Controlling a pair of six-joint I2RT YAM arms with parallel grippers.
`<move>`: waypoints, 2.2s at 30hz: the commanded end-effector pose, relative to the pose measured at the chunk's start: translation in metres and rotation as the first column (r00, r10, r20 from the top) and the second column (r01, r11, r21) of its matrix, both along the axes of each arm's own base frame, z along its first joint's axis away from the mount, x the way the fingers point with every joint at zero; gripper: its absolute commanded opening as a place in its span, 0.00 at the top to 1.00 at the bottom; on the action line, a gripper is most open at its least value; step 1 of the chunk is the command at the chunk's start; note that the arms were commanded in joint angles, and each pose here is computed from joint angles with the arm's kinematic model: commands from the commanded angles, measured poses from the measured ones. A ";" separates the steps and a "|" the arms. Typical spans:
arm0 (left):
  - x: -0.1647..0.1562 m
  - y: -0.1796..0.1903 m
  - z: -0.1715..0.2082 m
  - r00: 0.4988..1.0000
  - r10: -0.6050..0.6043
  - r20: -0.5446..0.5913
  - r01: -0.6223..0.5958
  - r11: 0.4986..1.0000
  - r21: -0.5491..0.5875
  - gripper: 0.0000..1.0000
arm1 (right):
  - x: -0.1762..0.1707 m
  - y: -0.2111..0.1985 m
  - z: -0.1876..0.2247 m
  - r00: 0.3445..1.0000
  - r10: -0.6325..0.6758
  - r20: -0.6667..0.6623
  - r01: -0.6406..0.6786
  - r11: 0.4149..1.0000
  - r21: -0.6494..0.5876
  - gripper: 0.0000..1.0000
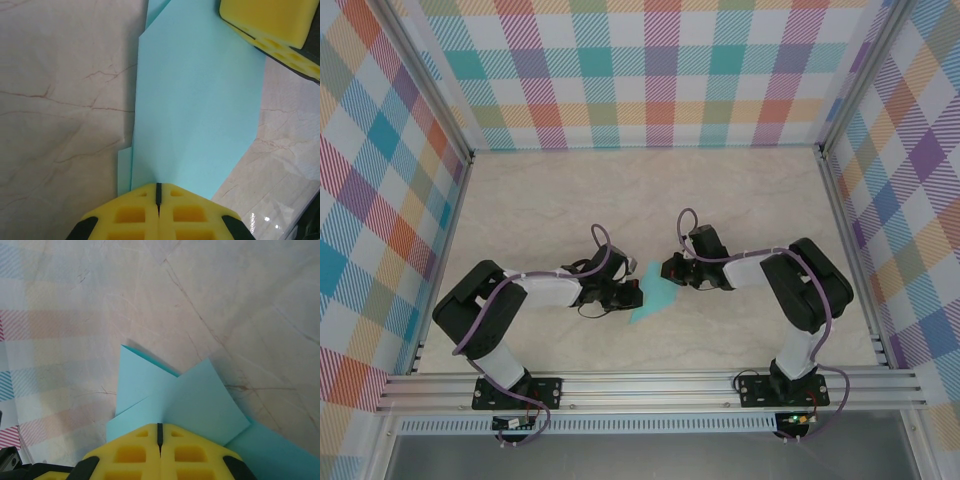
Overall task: Fold a paper plane with a square sheet of paper (pick it up from the middle)
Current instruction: Fourth fold the wing at the center of the table.
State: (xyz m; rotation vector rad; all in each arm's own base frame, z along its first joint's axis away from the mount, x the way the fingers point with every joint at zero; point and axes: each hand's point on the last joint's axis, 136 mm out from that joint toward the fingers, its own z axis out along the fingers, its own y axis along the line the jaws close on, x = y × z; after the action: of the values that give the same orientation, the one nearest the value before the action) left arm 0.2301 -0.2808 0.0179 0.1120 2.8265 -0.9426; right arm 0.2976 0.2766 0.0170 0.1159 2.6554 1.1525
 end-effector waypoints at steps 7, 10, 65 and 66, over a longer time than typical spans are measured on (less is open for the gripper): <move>0.008 -0.011 0.046 0.999 -0.014 -0.051 0.010 0.998 -0.069 0.96 | -0.021 -0.021 -0.040 0.996 -0.033 -0.088 0.024 0.994 -0.104 1.00; 0.016 -0.032 0.065 0.997 -0.052 -0.054 0.042 0.984 -0.172 0.95 | -0.022 -0.022 -0.041 0.995 -0.034 -0.092 0.024 0.994 -0.107 1.00; -0.042 0.019 -0.028 0.952 -0.106 -0.287 0.124 0.991 0.044 0.91 | -0.030 -0.028 -0.053 0.989 -0.052 -0.137 0.033 0.990 -0.138 1.00; -0.044 0.020 -0.028 0.952 -0.109 -0.285 0.127 0.991 0.044 0.91 | -0.030 -0.028 -0.052 0.989 -0.051 -0.137 0.033 0.990 -0.137 1.00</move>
State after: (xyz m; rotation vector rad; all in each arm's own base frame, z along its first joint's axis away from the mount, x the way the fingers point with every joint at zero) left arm 0.2312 -0.2982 0.0164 0.2189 2.9100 -1.1004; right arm 0.2955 0.2788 0.0168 0.1116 2.6235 1.1887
